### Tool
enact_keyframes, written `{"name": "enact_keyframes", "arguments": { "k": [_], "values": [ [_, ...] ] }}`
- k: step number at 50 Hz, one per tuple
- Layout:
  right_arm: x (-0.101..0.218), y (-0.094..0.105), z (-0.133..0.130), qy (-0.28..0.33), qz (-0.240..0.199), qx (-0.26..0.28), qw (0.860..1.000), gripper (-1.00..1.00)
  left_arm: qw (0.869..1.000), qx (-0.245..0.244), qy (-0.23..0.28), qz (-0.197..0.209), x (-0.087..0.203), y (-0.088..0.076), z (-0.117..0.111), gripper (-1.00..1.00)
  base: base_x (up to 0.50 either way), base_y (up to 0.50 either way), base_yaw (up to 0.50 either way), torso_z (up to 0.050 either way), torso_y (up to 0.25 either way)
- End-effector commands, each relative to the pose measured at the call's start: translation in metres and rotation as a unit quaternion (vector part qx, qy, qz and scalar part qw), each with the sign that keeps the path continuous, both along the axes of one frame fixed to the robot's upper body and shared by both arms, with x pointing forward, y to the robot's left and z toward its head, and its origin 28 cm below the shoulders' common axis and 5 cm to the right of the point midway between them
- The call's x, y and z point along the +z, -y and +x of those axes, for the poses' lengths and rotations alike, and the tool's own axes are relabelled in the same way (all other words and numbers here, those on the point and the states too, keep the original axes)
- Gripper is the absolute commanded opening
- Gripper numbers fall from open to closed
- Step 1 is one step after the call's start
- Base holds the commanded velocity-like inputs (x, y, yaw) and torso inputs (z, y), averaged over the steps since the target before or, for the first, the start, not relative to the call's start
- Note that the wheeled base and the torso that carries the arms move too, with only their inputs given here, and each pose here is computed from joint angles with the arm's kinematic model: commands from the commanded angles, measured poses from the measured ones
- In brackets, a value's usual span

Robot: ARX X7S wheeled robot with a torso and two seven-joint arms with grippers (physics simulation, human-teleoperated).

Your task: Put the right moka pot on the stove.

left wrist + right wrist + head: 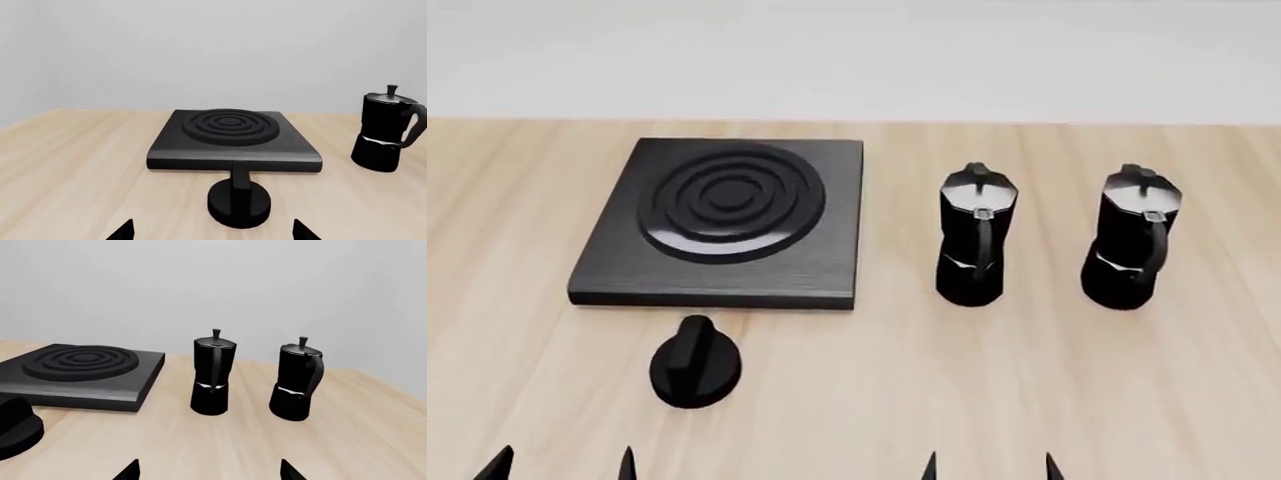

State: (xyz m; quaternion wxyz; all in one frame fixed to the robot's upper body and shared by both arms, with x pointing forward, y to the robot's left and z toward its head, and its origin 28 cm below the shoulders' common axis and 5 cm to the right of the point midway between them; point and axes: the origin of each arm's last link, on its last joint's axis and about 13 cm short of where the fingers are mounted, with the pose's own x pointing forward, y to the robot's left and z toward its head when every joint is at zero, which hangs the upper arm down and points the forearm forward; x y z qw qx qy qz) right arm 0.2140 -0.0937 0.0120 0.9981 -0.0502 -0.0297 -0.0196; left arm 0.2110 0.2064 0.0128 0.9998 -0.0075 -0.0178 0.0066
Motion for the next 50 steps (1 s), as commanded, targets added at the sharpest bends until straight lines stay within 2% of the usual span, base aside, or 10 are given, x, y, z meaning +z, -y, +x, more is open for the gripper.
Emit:
{"name": "enact_keyframes", "arguments": {
  "k": [1, 50],
  "values": [
    [-0.0002, 0.0001, -0.0002, 0.001, 0.000, 0.000, 1.000, 1.00, 1.000, 0.001, 0.001, 0.000, -0.0009, -0.0001, -0.0001, 1.00, 0.14, 0.00, 0.00, 0.000, 0.000],
    [-0.0014, -0.0004, 0.0003, -0.001, -0.002, 0.003, 1.000, 1.00, 1.000, 0.001, 0.001, 0.001, -0.0009, 0.0001, 0.0003, 1.00, 0.14, 0.00, 0.00, 0.000, 0.000]
  ]
}}
